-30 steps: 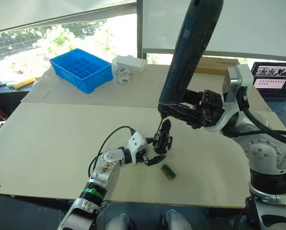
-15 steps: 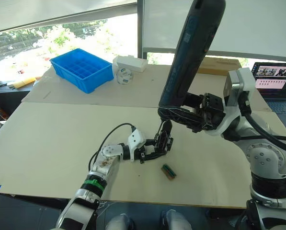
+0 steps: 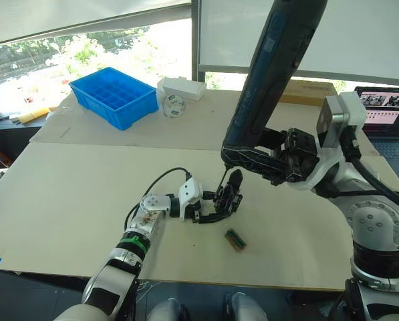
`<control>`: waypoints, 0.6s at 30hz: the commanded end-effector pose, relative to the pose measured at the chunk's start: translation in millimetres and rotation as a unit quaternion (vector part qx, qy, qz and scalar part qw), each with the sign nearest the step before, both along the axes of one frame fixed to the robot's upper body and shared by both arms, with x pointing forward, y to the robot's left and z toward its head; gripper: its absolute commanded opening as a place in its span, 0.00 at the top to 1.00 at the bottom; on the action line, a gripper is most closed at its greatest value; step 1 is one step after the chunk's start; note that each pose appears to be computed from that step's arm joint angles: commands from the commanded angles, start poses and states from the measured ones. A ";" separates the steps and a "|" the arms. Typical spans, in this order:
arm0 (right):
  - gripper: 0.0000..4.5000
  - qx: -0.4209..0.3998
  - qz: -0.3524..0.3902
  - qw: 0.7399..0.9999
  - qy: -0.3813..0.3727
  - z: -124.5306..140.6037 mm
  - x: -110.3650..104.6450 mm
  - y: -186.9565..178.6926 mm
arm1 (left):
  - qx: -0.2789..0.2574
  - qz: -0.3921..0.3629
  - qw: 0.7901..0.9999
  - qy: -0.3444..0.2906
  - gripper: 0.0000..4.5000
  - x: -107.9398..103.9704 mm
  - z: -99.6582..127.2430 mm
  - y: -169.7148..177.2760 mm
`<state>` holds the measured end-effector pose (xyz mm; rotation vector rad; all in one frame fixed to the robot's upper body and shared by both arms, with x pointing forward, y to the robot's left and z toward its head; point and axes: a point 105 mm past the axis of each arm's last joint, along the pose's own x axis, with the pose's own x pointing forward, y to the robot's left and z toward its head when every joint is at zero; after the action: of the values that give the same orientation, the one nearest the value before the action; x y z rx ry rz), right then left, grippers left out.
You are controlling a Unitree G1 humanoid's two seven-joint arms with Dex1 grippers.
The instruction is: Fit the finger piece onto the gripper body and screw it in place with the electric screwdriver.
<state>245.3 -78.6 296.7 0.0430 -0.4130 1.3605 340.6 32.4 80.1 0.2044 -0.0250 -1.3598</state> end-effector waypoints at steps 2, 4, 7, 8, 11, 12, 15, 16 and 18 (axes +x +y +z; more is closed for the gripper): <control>0.58 0.012 0.007 1.000 -0.023 10.3 -11.7 -2.3 | -0.023 0.031 0.999 -0.009 0.02 -3.9 8.3 4.5; 0.58 0.009 0.010 1.000 -0.022 9.5 -11.5 -1.7 | -0.024 0.045 0.999 -0.019 0.02 -8.9 9.7 3.4; 0.58 0.006 0.010 1.000 -0.025 10.9 -8.6 -1.6 | -0.033 0.074 0.997 -0.019 0.02 -11.0 10.9 -1.2; 0.58 0.006 0.010 1.000 -0.026 11.7 -7.9 -1.6 | -0.034 0.080 0.996 -0.016 0.02 -11.3 11.2 -4.1; 0.58 0.006 0.011 1.000 -0.027 12.3 -6.9 -1.4 | -0.031 0.080 0.996 -0.008 0.02 -15.0 9.2 -11.2; 0.58 0.005 0.011 1.000 -0.027 12.1 -6.8 -1.0 | -0.029 0.080 0.996 -0.006 0.02 -16.1 7.7 -12.0; 0.58 0.004 0.012 1.000 -0.027 11.5 -6.4 -0.3 | -0.024 0.084 0.996 -0.003 0.02 -16.2 3.6 -12.7; 0.58 0.004 0.013 1.000 -0.027 11.3 -6.2 -0.2 | -0.022 0.085 0.996 -0.002 0.02 -16.0 2.7 -13.1; 0.58 0.002 0.013 1.000 -0.028 11.0 -5.8 0.0 | -0.020 0.088 0.996 0.000 0.02 -15.9 1.2 -12.5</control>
<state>247.5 -79.0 295.3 0.0488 -0.3999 1.3661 326.4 23.0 78.3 0.1614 -0.0181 -1.1791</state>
